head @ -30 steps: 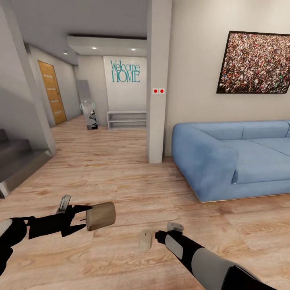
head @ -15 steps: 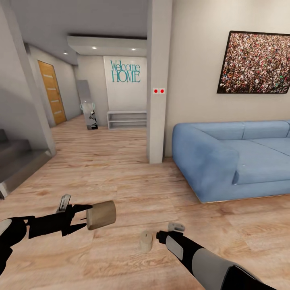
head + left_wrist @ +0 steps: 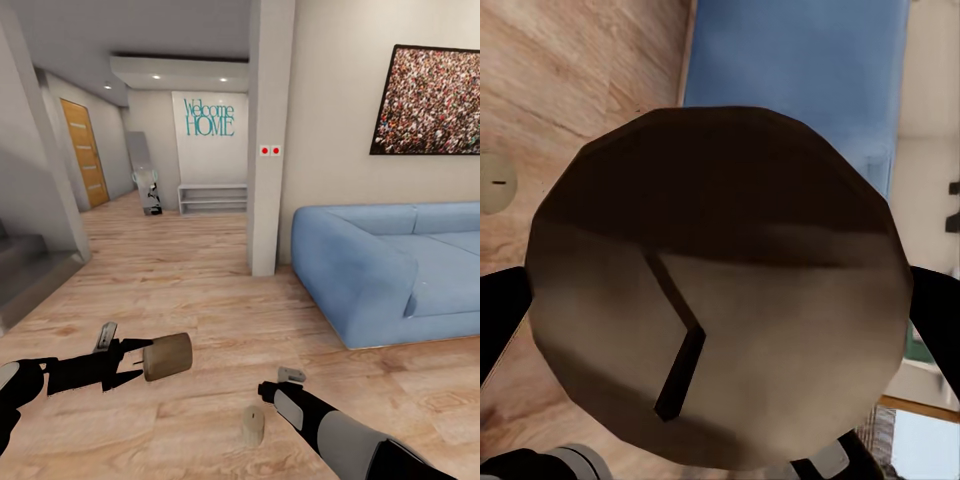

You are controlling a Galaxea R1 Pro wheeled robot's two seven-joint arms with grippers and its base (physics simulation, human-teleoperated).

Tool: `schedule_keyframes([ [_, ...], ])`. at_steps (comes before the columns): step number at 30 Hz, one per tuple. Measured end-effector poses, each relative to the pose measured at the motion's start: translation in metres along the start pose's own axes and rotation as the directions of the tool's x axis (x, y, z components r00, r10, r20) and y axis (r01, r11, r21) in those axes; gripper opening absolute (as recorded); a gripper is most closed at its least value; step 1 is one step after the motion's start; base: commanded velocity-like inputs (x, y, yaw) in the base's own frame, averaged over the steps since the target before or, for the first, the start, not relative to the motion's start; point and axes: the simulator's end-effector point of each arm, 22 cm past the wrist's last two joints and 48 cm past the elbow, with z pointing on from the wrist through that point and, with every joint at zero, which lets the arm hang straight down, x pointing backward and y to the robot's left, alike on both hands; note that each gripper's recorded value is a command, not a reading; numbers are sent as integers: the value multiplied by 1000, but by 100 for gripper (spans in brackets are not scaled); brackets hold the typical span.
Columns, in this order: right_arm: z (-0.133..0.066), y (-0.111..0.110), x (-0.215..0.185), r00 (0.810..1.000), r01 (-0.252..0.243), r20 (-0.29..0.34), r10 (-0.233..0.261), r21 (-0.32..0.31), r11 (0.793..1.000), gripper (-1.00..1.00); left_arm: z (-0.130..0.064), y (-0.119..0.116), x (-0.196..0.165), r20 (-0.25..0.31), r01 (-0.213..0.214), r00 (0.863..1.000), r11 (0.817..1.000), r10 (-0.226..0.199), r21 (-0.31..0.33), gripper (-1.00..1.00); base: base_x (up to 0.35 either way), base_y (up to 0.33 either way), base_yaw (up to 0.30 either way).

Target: Place each of the two pumpkins and all three candles from the living room inside a cabinet in the living room (use any cabinet), then make sure every cabinet is closed, and position the cauldron so it is next to a table in the living room.

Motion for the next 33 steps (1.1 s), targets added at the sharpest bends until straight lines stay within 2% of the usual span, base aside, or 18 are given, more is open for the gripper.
schedule_keyframes([
  [11,0,0,0,1000,0,0,0,0,1000,100,0,-3,1,-6,7,1000,1000,-7,14,-100,265,130,0],
  [15,0,-1,0,1000,0,-1,0,0,1000,100,0,-10,3,-14,24,1000,999,-24,44,-100,40,23,0],
  [20,2,1,2,1000,0,-2,0,-11,1000,100,-1,-11,12,-25,13,1000,998,-11,54,-100,4,3,0],
  [23,6,1,7,1000,1,0,-1,-17,1000,100,-6,-14,18,-33,20,999,995,-17,99,-100,0,0,0],
  [27,12,1,14,1000,7,0,-7,-23,1000,100,-15,-12,15,-27,14,1000,992,-11,129,-100,0,0,0],
  [33,21,5,26,1000,24,-2,-24,-56,998,100,-15,-1,18,-25,13,1000,989,-9,144,-100,0,0,0],
])
